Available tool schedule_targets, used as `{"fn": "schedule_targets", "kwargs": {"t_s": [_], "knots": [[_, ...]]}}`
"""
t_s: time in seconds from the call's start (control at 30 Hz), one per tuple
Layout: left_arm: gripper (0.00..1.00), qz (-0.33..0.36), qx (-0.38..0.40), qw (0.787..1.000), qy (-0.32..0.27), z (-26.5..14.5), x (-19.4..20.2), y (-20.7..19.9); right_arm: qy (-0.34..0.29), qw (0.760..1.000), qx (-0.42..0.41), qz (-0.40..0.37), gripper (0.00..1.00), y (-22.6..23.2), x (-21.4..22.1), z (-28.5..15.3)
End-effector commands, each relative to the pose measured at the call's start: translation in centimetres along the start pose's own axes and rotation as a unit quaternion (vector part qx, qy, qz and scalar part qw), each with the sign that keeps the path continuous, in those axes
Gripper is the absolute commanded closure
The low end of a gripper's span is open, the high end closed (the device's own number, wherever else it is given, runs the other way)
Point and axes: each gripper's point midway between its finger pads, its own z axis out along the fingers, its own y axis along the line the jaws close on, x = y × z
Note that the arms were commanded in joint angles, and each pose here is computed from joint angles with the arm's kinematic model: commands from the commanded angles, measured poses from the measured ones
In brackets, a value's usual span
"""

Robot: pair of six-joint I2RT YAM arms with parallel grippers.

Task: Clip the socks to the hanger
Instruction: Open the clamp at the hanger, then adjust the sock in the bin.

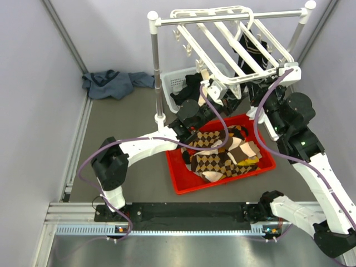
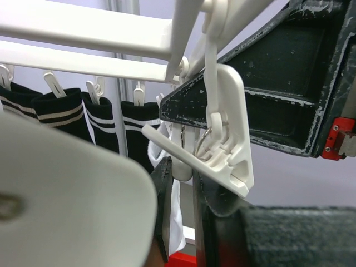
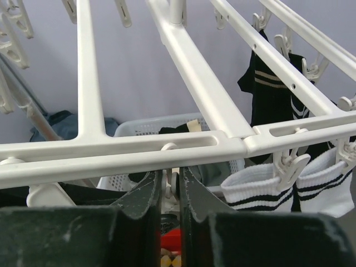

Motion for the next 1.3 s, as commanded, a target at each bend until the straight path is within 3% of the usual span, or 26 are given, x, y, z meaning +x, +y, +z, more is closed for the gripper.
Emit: {"fn": "schedule_targets", "kwargs": {"t_s": [0.0, 0.1, 0.13, 0.17, 0.37, 0.53, 0.67, 0.9, 1.1, 1.13, 1.2, 1.23, 1.27], "knots": [[0.74, -0.003, 0.009, 0.999, 0.037, -0.8, 0.6, -0.8, -0.031, 0.999, -0.002, 0.012, 0.98, 0.0, -1.5, -0.7], [0.67, -0.002, 0.004, 0.999, 0.045, -1.6, 0.7, -0.7, -0.031, 0.999, 0.001, 0.015, 1.0, -0.2, -1.1, -0.9], [0.56, -0.002, 0.003, 0.999, 0.054, -2.0, 1.3, -0.7, -0.032, 0.999, 0.001, 0.015, 1.0, -0.1, -1.2, -0.9], [0.51, -0.001, 0.0, 0.998, 0.055, -2.3, 0.8, -0.6, -0.033, 0.999, 0.002, 0.014, 1.0, -0.2, -1.3, -1.0], [0.34, 0.001, -0.019, 0.991, 0.133, -6.8, 3.0, -0.4, -0.038, 0.999, 0.006, 0.004, 1.0, -0.5, -1.4, -1.3], [0.29, 0.002, -0.059, 0.967, 0.247, -12.6, 8.0, -0.4, -0.033, 0.999, 0.007, -0.003, 1.0, -0.6, -0.9, -1.2], [0.28, 0.0, -0.092, 0.932, 0.352, -16.8, 13.1, -0.7, -0.028, 0.999, 0.012, -0.009, 1.0, -0.8, -0.4, -1.2], [0.24, 0.03, -0.133, 0.882, 0.45, -17.4, 17.8, 0.3, -0.02, 1.0, 0.015, -0.017, 1.0, -1.1, 0.3, -1.1], [0.26, 0.032, -0.145, 0.832, 0.534, -18.7, 22.4, 0.6, -0.016, 0.999, 0.019, -0.023, 1.0, -1.3, 0.7, -1.2], [0.31, 0.032, -0.152, 0.812, 0.562, -20.1, 23.6, 0.6, -0.016, 0.999, 0.019, -0.023, 1.0, -1.3, 0.7, -1.3], [0.4, 0.043, -0.171, 0.796, 0.579, -20.9, 23.7, 1.3, -0.014, 0.999, 0.018, -0.024, 1.0, -1.2, 0.9, -1.2], [0.57, 0.044, -0.178, 0.782, 0.595, -21.9, 23.7, 1.4, -0.013, 0.999, 0.018, -0.024, 1.0, -1.3, 1.0, -1.2], [0.65, 0.044, -0.181, 0.778, 0.6, -22.3, 23.5, 1.4, -0.012, 0.999, 0.018, -0.023, 1.0, -1.3, 1.0, -1.2]]}}
